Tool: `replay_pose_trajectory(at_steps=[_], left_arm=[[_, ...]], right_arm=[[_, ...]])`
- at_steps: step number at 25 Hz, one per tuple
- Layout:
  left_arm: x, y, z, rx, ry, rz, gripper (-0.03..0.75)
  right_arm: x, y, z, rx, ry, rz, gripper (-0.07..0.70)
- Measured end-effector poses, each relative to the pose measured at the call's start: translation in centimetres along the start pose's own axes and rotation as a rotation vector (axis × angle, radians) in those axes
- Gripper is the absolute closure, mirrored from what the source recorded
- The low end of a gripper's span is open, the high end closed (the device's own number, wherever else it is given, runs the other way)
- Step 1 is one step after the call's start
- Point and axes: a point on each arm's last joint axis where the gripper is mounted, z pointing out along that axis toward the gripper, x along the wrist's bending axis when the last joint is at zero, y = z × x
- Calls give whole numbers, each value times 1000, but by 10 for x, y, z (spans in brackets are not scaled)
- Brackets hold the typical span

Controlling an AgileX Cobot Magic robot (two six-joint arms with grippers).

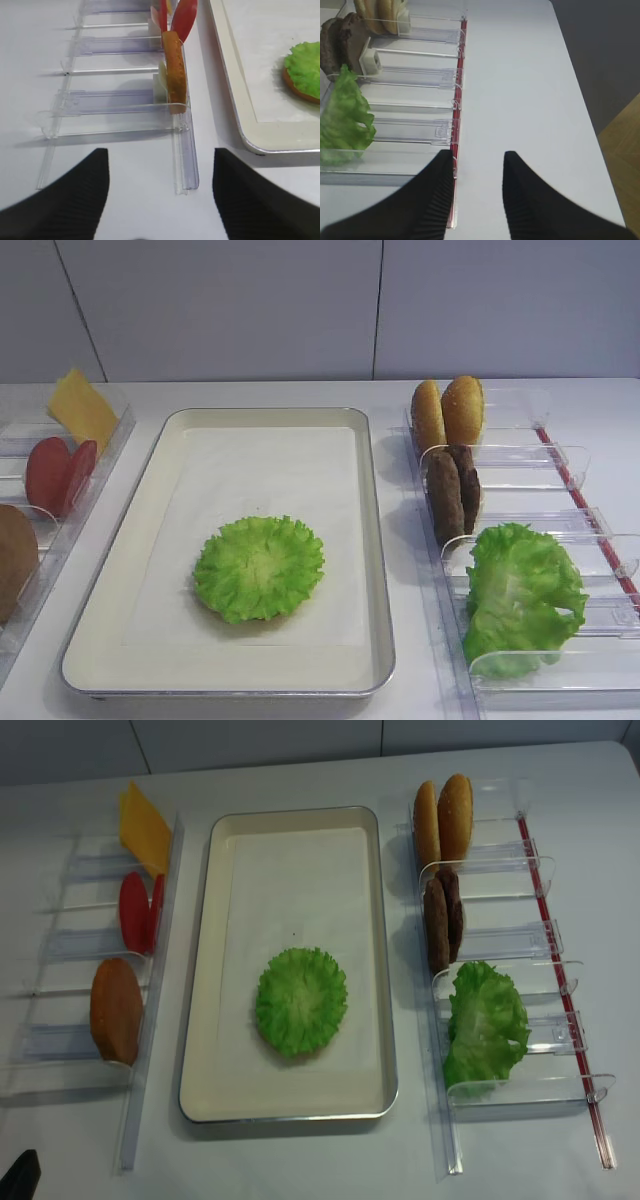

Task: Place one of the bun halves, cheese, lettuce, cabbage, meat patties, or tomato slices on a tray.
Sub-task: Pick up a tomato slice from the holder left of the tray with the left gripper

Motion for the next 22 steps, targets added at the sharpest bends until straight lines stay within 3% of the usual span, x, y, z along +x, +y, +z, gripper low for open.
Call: replay_pose_trajectory(at_steps=[22], left_arm=[[0, 0, 0, 0, 0, 0, 297]], right_arm=[[0, 0, 0, 0, 0, 0, 356]])
